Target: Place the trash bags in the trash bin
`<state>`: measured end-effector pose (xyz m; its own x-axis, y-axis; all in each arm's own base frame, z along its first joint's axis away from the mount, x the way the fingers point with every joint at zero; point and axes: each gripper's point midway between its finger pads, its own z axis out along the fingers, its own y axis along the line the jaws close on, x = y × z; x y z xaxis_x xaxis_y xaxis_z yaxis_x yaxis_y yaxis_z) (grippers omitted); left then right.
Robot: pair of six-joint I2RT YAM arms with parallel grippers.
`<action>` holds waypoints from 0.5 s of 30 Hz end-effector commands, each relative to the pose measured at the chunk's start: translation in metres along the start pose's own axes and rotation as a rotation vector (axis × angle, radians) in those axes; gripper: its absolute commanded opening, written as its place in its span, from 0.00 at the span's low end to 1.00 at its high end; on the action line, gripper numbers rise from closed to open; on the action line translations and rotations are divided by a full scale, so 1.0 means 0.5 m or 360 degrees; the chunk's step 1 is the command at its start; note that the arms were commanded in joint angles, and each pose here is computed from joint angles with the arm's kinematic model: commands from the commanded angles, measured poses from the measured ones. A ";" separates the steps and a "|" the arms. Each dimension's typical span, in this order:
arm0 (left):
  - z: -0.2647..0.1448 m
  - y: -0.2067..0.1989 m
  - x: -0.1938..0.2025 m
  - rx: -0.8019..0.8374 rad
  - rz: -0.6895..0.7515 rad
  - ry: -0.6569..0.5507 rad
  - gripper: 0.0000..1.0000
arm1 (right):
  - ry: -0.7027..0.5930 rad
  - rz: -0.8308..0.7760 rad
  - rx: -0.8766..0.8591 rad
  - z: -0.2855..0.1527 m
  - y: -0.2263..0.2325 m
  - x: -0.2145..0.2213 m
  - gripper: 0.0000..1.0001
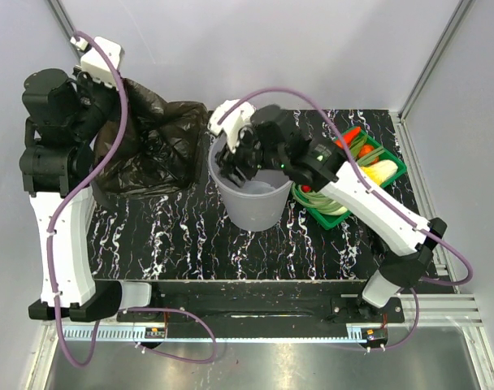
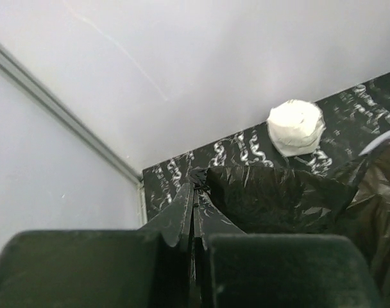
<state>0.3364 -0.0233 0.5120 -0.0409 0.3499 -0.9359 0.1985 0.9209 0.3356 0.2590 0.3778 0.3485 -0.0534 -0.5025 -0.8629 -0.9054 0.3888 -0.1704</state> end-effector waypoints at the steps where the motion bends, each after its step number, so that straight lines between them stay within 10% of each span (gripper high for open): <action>1: -0.034 -0.023 -0.090 0.0098 -0.0152 -0.0297 0.00 | -0.0299 0.0329 -0.0017 -0.027 -0.048 -0.109 0.66; 15: -0.070 -0.081 -0.133 0.0345 -0.0305 -0.0437 0.00 | -0.0341 0.0517 -0.0221 0.043 -0.036 -0.144 0.82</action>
<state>0.3098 -0.0652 0.5452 0.0934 0.1455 -0.9849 0.3576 0.9184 0.1695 0.2913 0.4098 0.3773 -0.2648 -0.2714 -0.9253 -0.8955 0.4252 0.1316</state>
